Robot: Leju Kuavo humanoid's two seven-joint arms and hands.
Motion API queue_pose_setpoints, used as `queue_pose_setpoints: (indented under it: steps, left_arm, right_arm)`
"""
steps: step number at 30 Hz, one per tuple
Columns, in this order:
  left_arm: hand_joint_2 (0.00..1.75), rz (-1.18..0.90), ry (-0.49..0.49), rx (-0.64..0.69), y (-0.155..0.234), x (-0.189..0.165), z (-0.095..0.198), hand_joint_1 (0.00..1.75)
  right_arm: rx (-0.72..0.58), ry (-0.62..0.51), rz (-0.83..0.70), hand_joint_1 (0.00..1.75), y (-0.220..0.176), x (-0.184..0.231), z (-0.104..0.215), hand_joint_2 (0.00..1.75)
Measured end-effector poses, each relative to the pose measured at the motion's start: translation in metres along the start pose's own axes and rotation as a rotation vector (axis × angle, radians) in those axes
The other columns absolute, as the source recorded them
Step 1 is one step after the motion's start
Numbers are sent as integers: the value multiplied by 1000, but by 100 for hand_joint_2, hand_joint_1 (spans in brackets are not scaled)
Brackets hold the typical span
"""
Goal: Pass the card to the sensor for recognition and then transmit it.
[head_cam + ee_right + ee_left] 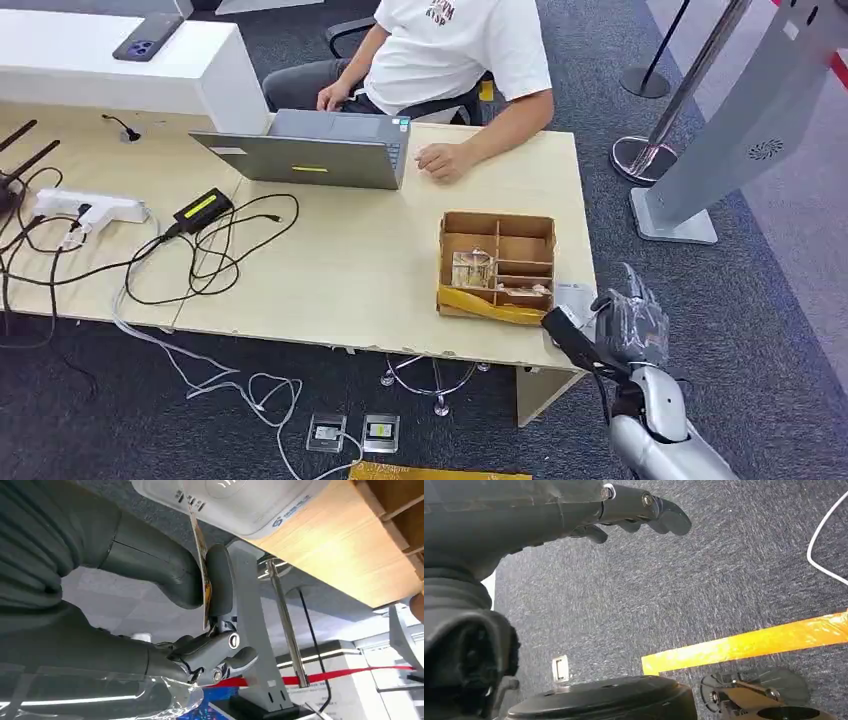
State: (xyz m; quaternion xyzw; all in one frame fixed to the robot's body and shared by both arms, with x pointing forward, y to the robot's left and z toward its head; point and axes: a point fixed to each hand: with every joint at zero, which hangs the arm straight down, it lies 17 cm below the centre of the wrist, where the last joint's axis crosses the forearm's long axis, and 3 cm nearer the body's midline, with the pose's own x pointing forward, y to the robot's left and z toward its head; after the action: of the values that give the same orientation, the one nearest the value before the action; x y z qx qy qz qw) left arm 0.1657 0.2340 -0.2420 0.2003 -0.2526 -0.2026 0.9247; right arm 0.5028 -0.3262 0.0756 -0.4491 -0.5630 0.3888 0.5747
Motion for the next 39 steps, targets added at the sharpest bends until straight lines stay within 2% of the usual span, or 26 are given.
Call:
queue_pose_setpoints:
  steps: [7, 14, 20, 30, 34, 39]
  left_arm:
    - [0, -1, 2, -2, -1, -1, 0, 0]
    - [0, -13, -5, -7, -2, -1, 1, 0]
    - [0, -41, -28, -9, -2, 2, 1, 0]
    - [0, -93, -74, -8, -2, 9, 1, 0]
    - [0, -112, -67, -7, -2, 8, 1, 0]
    - [0, -135, -70, -10, -1, 13, -1, 0]
  right_arm:
    - [0, 3, -14, 175, 4, 2, 0, 175]
    - [-54, 26, 21, 175, -15, -3, -10, 175]
    - [-172, 15, 86, 175, -86, 6, -43, 175]
    - [-374, -53, 162, 175, -229, 57, -90, 175]
    - [-400, -76, 181, 175, -258, 75, -99, 175]
    - [-374, -139, 157, 175, -262, 111, -110, 175]
